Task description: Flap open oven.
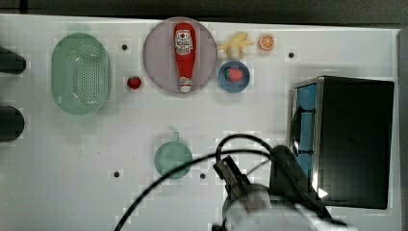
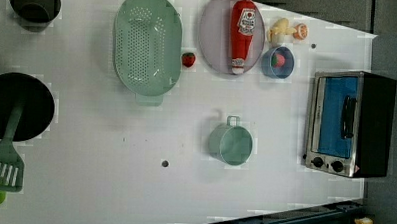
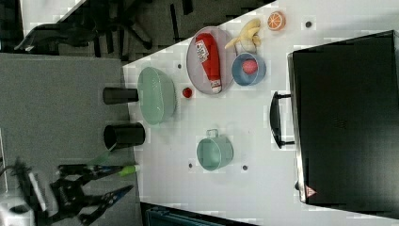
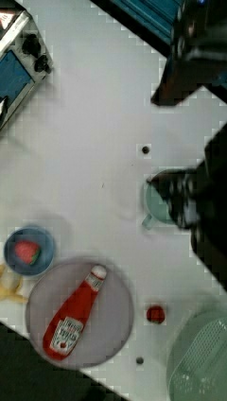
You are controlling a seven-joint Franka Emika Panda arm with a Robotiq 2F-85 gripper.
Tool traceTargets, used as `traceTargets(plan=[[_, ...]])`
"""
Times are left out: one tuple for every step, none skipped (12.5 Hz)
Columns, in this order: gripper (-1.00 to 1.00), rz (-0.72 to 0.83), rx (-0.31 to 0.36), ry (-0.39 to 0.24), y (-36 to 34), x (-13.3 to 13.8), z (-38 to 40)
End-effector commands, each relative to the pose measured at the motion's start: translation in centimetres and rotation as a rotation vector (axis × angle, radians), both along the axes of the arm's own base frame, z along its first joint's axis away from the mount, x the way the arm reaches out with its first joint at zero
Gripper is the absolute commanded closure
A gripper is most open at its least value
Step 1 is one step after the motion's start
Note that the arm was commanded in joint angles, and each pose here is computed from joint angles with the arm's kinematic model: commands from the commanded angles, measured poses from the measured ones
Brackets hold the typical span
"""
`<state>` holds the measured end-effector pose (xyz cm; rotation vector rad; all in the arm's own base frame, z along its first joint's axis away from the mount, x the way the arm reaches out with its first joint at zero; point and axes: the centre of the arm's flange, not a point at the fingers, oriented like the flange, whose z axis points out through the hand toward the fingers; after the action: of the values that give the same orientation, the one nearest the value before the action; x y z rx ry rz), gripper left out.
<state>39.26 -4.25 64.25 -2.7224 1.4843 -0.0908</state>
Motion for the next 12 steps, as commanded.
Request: traceTargets(plan=[[0.55,-0.06,0.004,0.091,-0.6,1.0,-3.5],[0.65,-0.064,0.006,0.099,-1.0,1.2,-4.0],[0.65,-0.048,0.004,0.105,-1.5,1.5,-4.9],[0.65,0.005,-0.006,0.109,-2.4,2.0,-6.0],[0.65,0.09,-0.025,0.111,-3.5,2.5,-7.4],[0.65,0.193,-0.042,0.111,-4.7,3.1,-8.8],[0.65,0.294,-0.051,0.11,-6.1,3.7,-10.4],[0.65,0.387,-0.049,0.107,-7.8,4.2,-12.0],[0.65,0.475,-0.047,0.101,-9.6,4.7,-13.6],[0.65,0.562,-0.051,0.091,-11.5,5.1,-15.0],[0.65,0.647,-0.062,0.076,-13.4,5.6,-16.2],[0.65,0.734,-0.08,0.063,-15.3,6.0,-17.4]])
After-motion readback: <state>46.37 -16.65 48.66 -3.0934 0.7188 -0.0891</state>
